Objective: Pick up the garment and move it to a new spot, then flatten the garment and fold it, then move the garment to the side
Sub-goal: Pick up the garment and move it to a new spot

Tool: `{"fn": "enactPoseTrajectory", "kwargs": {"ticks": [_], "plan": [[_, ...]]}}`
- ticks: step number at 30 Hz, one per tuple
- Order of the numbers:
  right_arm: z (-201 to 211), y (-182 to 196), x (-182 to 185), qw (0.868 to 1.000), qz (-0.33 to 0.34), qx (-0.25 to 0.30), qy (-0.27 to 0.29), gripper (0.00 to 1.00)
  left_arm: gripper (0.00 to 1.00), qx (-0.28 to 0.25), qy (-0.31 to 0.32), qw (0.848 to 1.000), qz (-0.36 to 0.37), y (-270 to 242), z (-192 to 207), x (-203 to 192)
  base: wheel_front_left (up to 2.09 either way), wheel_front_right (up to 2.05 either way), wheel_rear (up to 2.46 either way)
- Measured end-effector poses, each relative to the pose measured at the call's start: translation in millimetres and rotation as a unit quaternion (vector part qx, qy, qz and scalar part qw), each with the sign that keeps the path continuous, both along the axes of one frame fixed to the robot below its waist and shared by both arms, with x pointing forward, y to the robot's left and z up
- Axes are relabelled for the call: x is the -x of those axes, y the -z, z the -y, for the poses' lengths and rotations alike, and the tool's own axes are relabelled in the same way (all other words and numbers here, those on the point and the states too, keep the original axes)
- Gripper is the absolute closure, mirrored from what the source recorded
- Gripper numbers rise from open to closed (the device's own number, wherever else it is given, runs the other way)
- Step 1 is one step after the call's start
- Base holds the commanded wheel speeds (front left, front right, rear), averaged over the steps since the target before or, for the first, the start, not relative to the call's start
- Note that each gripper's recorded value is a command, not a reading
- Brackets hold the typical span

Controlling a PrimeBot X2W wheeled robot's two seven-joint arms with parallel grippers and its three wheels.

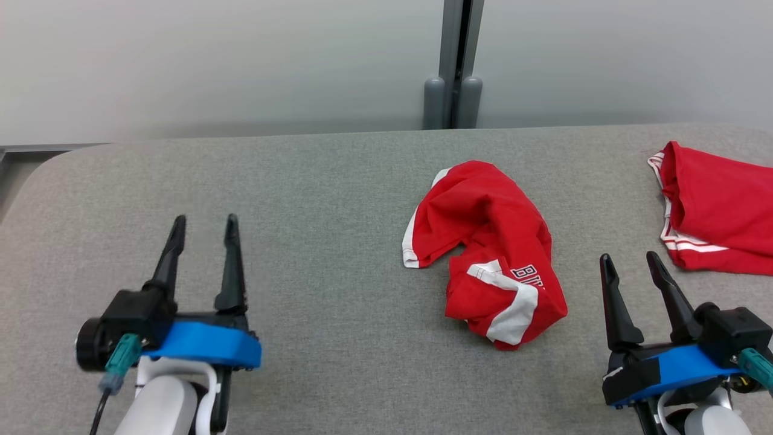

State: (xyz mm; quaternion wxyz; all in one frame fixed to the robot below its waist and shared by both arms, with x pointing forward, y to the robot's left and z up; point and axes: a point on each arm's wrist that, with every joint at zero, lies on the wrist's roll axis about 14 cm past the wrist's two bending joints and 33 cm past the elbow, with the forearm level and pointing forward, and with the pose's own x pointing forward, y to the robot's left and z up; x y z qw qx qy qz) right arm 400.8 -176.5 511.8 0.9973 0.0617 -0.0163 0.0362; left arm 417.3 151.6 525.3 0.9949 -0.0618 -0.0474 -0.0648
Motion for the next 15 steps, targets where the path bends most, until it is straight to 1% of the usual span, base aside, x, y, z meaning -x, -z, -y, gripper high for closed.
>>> {"fn": "enactPoseTrajectory", "kwargs": {"ticks": [8, 15], "plan": [[-4, -2, 5, 1.0, 0.0, 0.001, -0.006, 0.0, 0.0, 0.001, -0.062, 0.998, -0.014, 11, -39, 26, 0.0, 0.0, 0.0], [-4, -1, 11, 1.0, -0.005, 0.004, -0.008, 0.0, 0.0, -0.001, -0.078, 0.997, -0.026, 20, -48, 42, 0.0, 0.0, 0.0]]}}
